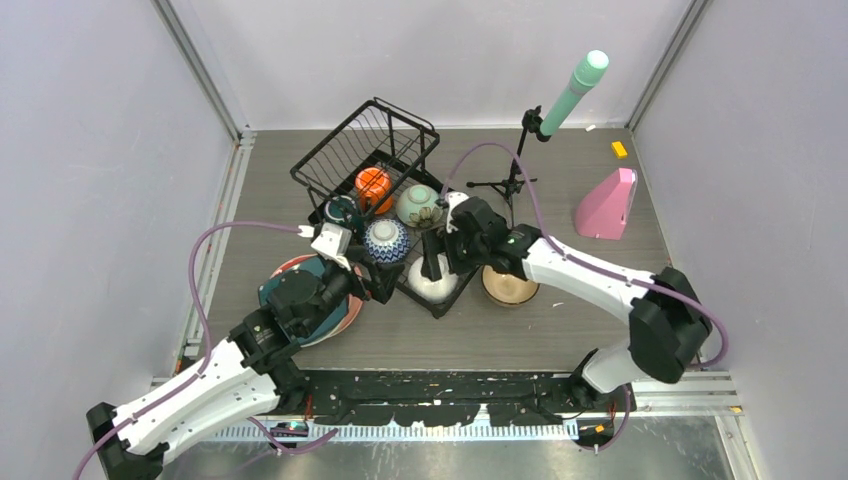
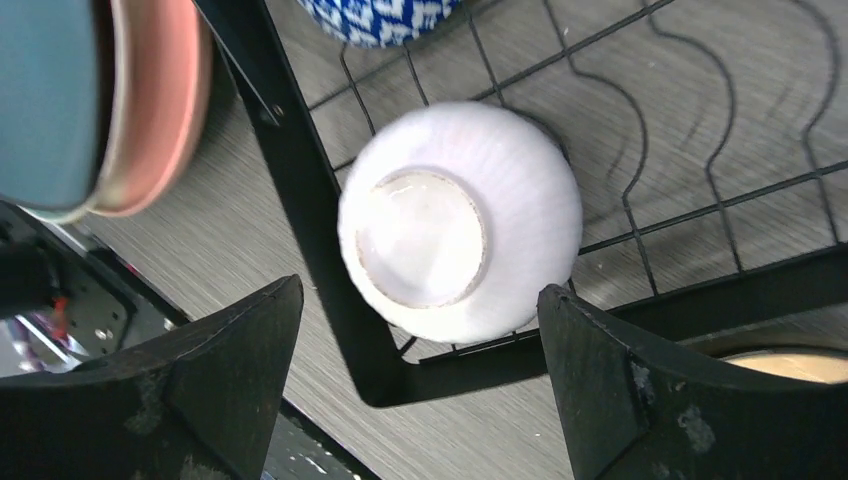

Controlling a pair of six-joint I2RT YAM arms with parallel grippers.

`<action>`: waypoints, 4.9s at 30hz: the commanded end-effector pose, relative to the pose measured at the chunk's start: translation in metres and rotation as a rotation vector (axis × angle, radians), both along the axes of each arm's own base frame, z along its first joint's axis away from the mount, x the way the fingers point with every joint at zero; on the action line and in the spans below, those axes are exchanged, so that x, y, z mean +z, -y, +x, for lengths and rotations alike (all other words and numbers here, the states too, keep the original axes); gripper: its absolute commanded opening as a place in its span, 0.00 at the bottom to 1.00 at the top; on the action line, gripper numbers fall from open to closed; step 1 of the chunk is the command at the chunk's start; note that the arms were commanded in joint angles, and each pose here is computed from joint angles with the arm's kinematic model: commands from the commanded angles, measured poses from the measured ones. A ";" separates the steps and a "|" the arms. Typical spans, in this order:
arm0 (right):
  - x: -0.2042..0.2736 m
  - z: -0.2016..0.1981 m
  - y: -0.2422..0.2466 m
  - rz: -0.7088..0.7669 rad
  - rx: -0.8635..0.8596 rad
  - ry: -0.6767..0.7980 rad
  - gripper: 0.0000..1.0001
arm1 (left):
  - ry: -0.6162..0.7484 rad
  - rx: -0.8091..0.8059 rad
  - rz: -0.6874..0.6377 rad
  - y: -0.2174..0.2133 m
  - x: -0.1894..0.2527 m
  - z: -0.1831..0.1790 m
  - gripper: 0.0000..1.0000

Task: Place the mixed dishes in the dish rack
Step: Move the bowl to the dish rack, then pick up the bowl from the center of the board.

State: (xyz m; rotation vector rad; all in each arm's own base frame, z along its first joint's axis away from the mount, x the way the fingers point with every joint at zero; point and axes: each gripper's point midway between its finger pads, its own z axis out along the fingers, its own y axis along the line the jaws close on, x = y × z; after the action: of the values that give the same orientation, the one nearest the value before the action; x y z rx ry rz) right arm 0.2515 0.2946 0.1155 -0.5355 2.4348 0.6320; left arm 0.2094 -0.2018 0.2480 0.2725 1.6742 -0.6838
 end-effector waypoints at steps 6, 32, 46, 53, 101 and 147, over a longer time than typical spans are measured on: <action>0.082 0.043 0.092 0.046 -0.577 0.295 0.92 | 0.076 -0.016 -0.084 0.002 0.037 -0.002 1.00; -0.040 0.012 0.201 0.132 -1.073 -0.158 0.58 | 0.043 -0.105 -0.055 0.028 0.030 -0.001 1.00; -0.064 0.008 0.207 0.078 -1.068 -0.183 0.47 | 0.043 -0.084 -0.059 0.021 0.029 -0.002 1.00; -0.050 0.013 0.209 0.099 -1.058 -0.136 0.38 | 0.038 -0.071 -0.053 0.018 0.025 -0.001 1.00; 0.166 0.013 0.126 0.308 -0.391 0.377 0.00 | -0.362 -0.149 0.023 0.109 0.056 0.029 0.83; 0.131 0.004 0.093 0.222 -0.452 0.351 0.56 | -0.518 -0.305 0.077 0.145 -0.022 0.037 0.00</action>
State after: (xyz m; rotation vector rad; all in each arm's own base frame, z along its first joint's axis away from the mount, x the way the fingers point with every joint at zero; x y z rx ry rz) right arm 0.2392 0.1779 0.2063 -0.1241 2.1487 0.3658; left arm 0.2452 -0.3329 0.1726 0.4277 2.3504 -0.7351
